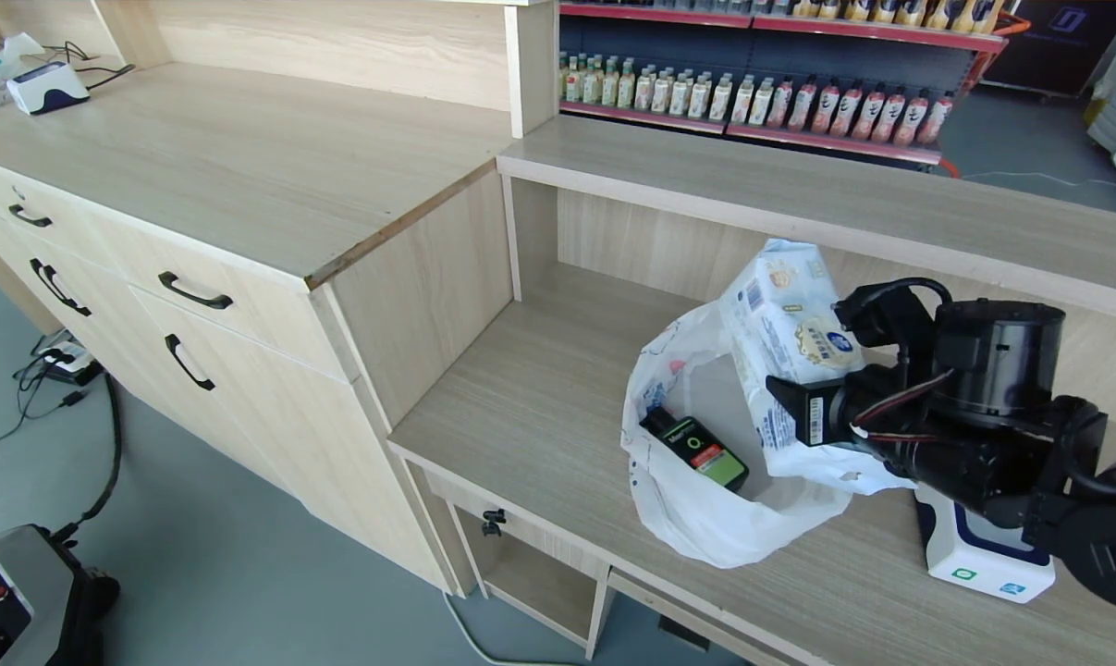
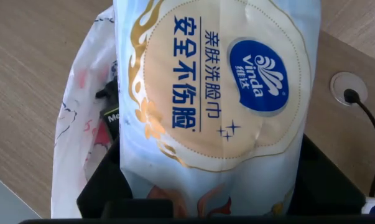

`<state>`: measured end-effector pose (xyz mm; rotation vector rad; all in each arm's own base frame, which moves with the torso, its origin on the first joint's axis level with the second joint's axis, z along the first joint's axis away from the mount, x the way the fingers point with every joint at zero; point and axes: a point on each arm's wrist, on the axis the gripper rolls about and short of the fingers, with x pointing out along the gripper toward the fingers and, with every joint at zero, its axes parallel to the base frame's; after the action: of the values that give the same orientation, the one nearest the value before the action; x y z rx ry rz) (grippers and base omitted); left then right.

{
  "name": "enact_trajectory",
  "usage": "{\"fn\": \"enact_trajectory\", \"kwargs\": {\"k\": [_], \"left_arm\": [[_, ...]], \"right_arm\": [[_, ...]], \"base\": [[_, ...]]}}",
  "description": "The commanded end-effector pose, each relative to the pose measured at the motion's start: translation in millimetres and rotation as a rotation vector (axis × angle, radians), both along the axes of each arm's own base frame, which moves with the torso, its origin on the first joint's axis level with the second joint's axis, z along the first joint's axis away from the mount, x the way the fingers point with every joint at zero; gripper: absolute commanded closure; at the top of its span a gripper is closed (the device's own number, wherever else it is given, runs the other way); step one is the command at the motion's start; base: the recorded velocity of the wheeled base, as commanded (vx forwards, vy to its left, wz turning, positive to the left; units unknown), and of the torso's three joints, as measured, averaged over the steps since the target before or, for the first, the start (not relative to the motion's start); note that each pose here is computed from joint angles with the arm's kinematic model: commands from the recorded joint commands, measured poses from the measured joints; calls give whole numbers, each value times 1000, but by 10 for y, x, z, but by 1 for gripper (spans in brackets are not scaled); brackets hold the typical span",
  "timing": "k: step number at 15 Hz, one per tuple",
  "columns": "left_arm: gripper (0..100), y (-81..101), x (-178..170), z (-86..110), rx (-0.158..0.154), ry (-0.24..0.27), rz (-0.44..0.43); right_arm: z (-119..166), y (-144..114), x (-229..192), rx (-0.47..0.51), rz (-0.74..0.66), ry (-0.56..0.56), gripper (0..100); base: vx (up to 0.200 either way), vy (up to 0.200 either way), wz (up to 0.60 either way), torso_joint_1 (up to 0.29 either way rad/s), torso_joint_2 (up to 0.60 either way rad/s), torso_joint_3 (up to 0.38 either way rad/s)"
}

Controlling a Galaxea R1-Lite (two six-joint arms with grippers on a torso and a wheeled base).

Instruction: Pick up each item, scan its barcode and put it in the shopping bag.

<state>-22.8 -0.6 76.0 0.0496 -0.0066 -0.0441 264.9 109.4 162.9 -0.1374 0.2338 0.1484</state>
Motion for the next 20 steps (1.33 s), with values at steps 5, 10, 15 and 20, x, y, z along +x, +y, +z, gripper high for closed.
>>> {"fn": "enact_trajectory", "kwargs": {"k": [5, 10, 15, 20], "left_arm": [[0, 0, 0, 1, 1, -1, 1], [0, 0, 0, 1, 1, -1, 1], [0, 0, 0, 1, 0, -1, 0], [0, 0, 0, 1, 0, -1, 0]], "right_arm": [[-213, -12, -40, -6, 76, 48, 100], [-217, -59, 169, 13, 45, -4, 100], [-418, -101, 98, -14, 41, 69, 100], [-513, -149, -32, -50, 48, 112, 100]], "base": [[0, 0, 0, 0, 0, 0], [0, 0, 0, 0, 0, 0], [0, 0, 0, 0, 0, 0], [0, 0, 0, 0, 0, 0]]}}
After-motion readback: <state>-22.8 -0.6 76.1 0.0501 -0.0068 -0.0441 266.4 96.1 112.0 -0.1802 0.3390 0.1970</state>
